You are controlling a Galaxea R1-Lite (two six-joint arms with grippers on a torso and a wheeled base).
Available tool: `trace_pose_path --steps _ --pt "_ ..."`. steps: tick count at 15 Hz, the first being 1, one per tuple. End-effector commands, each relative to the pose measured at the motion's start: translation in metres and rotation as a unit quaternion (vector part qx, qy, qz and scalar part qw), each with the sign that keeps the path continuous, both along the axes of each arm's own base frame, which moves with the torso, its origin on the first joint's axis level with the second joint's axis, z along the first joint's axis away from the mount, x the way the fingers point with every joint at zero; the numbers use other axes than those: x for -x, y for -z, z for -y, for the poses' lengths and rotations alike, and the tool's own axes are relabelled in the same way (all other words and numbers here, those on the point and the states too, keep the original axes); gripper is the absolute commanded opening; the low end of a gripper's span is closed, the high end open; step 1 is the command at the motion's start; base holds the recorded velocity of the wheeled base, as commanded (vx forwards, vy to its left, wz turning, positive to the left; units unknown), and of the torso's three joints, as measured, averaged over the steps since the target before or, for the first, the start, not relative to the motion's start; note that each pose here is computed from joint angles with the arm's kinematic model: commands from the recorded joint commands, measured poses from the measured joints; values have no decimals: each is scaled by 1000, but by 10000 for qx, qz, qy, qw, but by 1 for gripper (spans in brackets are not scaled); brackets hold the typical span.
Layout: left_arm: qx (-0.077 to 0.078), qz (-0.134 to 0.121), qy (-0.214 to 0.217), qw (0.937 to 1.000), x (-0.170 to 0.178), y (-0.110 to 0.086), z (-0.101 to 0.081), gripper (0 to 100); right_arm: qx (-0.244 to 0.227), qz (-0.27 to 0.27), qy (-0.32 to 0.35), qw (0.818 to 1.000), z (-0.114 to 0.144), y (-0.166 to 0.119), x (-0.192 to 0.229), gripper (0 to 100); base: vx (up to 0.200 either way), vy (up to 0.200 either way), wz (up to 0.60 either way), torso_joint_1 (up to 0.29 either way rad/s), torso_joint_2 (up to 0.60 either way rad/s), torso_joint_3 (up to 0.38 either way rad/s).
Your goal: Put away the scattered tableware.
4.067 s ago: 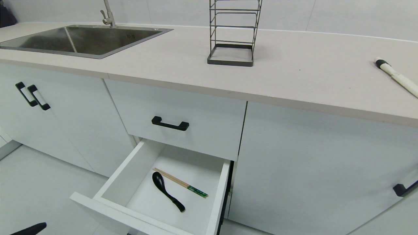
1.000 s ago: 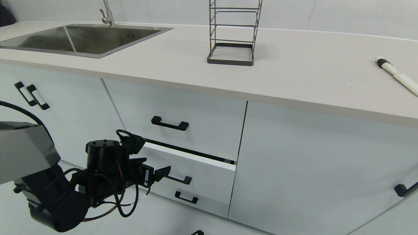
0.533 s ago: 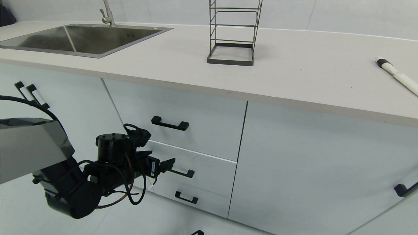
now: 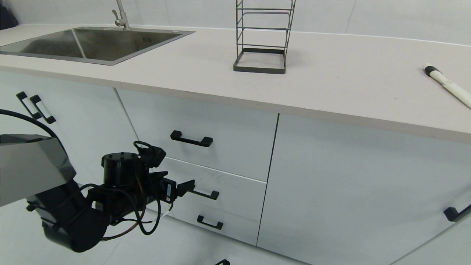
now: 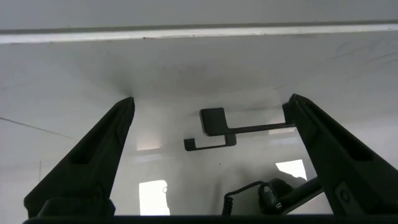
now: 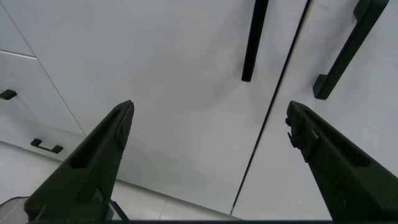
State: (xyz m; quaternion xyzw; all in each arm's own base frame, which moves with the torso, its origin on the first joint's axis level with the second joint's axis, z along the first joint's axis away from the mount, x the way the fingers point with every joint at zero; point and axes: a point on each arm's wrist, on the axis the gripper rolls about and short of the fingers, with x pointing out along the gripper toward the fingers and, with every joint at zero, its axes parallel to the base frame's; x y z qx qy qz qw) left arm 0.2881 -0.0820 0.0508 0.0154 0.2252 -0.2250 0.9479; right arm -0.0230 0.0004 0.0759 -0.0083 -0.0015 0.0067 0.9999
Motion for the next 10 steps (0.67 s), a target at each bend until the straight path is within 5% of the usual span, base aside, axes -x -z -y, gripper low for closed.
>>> trace_pose_path --steps 1,4,5,8,10 --pt "95 345 -120 9993 37 -34 -16 100 1 -7 -2 10000 0 0 0 100 0 0 0 0 0 0" --pt "239 965 -146 9949 91 -70 -30 100 1 -7 -2 10000 0 0 0 100 0 0 0 0 0 0" --pt "340 1513 -293 9875 123 -90 -41 100 1 -7 -2 10000 0 0 0 100 0 0 0 0 0 0" --pt "219 2357 -649 9694 190 -99 -64 100 1 -7 -2 10000 0 0 0 100 0 0 0 0 0 0" --pt "134 3023 -1117 9465 235 -102 -76 100 1 -7 -2 10000 0 0 0 100 0 0 0 0 0 0"
